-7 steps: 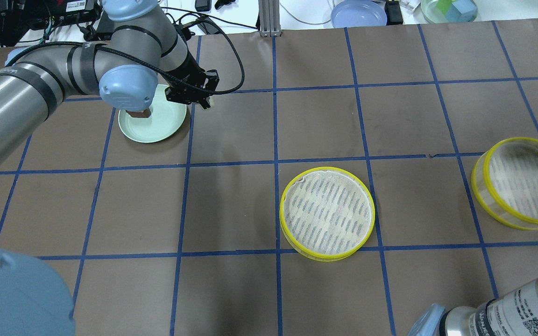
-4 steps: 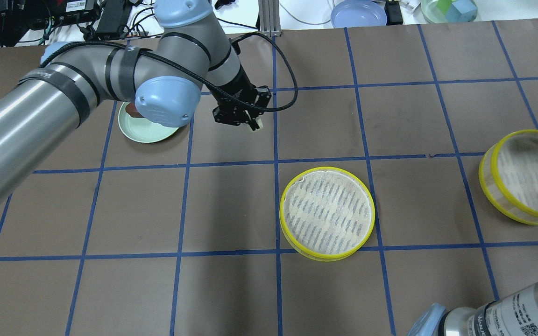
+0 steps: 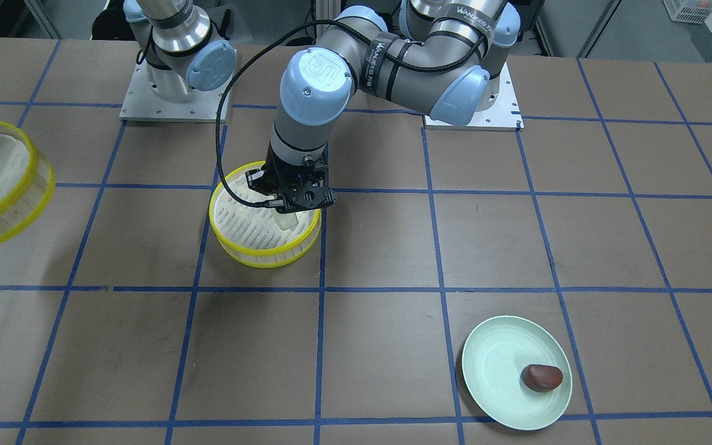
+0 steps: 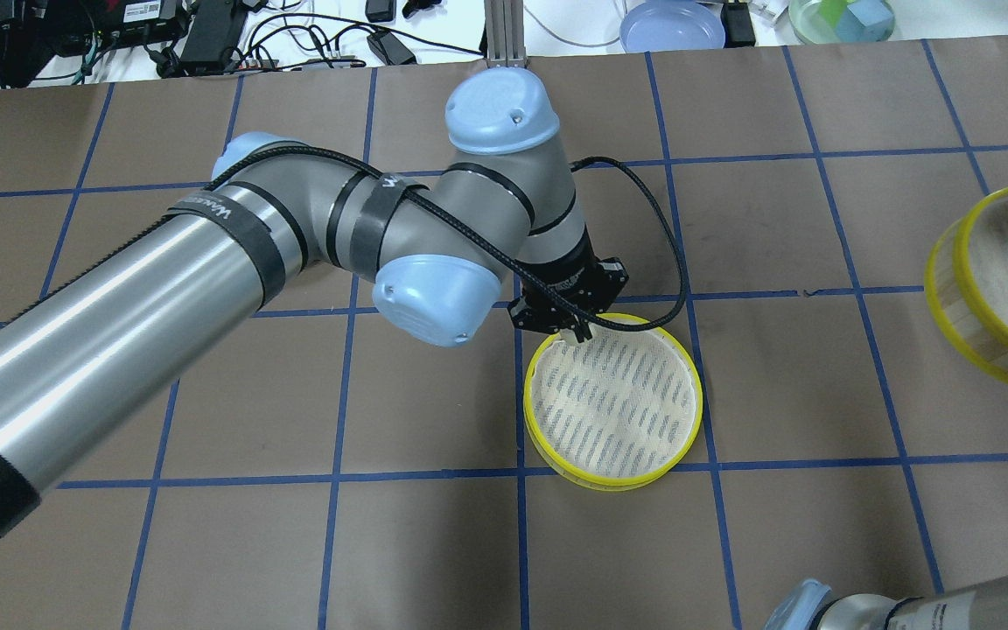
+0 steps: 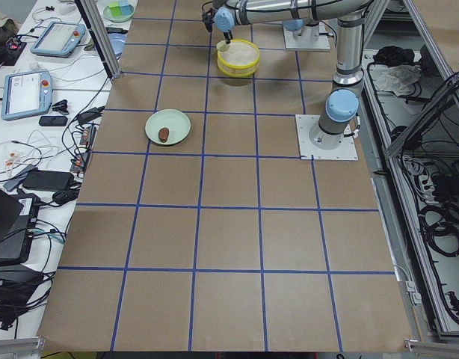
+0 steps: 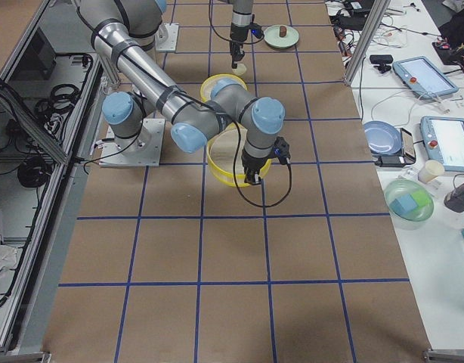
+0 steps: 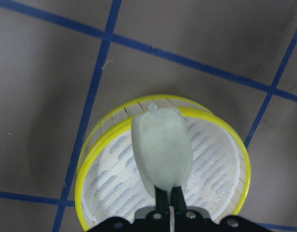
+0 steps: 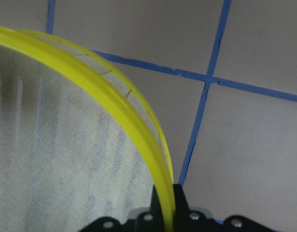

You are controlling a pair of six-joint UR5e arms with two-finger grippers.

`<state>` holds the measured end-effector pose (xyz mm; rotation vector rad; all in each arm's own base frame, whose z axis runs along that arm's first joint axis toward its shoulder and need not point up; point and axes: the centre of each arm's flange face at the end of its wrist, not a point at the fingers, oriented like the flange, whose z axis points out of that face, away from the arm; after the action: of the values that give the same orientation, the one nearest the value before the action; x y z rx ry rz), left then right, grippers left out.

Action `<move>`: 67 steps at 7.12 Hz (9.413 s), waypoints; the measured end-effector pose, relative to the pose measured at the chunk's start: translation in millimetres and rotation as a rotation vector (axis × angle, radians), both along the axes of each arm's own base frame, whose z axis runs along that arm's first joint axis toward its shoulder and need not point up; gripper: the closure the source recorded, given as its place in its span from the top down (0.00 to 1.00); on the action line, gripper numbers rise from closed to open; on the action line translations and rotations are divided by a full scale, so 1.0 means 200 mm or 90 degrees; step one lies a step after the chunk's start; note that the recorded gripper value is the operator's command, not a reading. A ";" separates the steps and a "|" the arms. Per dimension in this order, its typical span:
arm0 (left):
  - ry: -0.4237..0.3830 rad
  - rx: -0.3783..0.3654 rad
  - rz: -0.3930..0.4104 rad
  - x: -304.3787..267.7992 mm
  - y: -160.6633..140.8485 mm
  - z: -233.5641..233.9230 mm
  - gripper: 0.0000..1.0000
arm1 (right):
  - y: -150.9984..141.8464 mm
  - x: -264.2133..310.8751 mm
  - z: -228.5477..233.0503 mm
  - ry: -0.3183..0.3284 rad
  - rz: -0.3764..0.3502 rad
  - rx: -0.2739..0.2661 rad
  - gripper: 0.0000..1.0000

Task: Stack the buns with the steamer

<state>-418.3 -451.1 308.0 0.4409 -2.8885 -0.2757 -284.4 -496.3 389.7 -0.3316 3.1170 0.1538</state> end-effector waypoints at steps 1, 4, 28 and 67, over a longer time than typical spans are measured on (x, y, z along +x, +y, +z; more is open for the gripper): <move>-0.006 0.015 -0.007 -0.05 0.06 -0.05 0.06 | -0.01 0.14 0.08 0.002 -0.016 0.002 0.00; 0.009 0.044 0.003 -0.11 0.15 -0.09 1.00 | 0.15 0.54 0.08 -0.002 -0.059 0.014 0.00; -0.230 -0.284 -0.369 1.98 -1.18 -0.48 0.90 | 0.29 2.19 -0.61 0.032 -0.039 0.008 0.00; -0.154 -0.187 -0.181 1.48 -0.43 0.96 1.00 | -0.01 2.07 0.73 -0.008 -0.179 -0.201 1.00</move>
<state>-121.8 -537.1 500.9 0.0119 -3.1536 0.1750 130.3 -498.0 536.0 0.1097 3.1249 -0.3408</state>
